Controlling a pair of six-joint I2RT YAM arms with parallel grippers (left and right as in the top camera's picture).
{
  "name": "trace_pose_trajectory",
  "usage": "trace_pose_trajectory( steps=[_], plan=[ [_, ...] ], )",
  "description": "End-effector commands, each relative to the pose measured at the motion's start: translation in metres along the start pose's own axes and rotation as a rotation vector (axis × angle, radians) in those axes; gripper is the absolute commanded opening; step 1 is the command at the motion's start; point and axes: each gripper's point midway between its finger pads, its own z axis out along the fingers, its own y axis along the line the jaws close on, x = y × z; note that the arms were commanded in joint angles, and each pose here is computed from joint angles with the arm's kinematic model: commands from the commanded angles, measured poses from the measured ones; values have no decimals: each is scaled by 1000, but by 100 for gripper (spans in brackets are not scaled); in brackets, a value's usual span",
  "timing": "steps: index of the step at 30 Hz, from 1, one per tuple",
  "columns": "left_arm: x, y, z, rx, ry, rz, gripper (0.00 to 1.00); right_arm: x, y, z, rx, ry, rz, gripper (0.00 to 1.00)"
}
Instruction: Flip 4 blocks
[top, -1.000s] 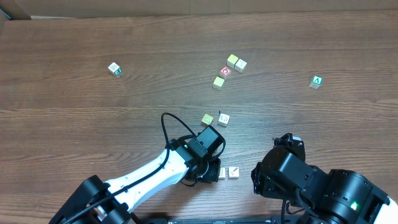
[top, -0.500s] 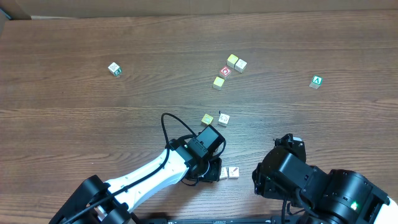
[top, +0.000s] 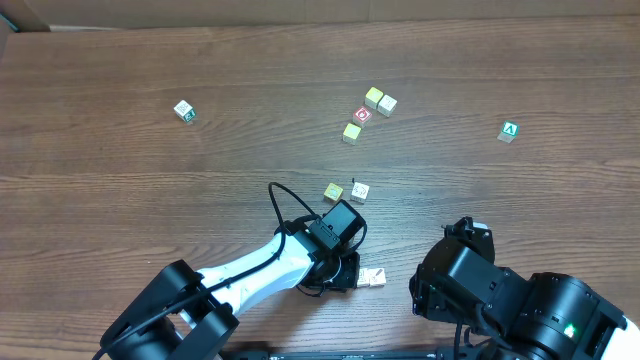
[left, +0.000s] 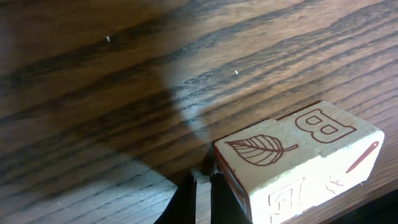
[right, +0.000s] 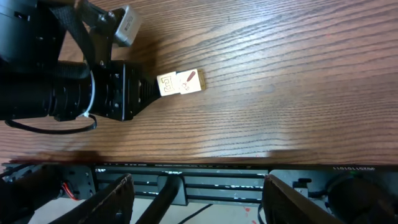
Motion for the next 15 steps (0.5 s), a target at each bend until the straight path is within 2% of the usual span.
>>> trace_pose_trajectory(
  steps=[1, 15],
  plan=[
    [2, 4, 7, -20, 14, -8, 4, 0, 2, -5, -21, -3, -3, 67],
    [-14, 10, 3, -5, -22, -3, 4, 3, 4, -5, -30, 13, -3, 68]
  ],
)
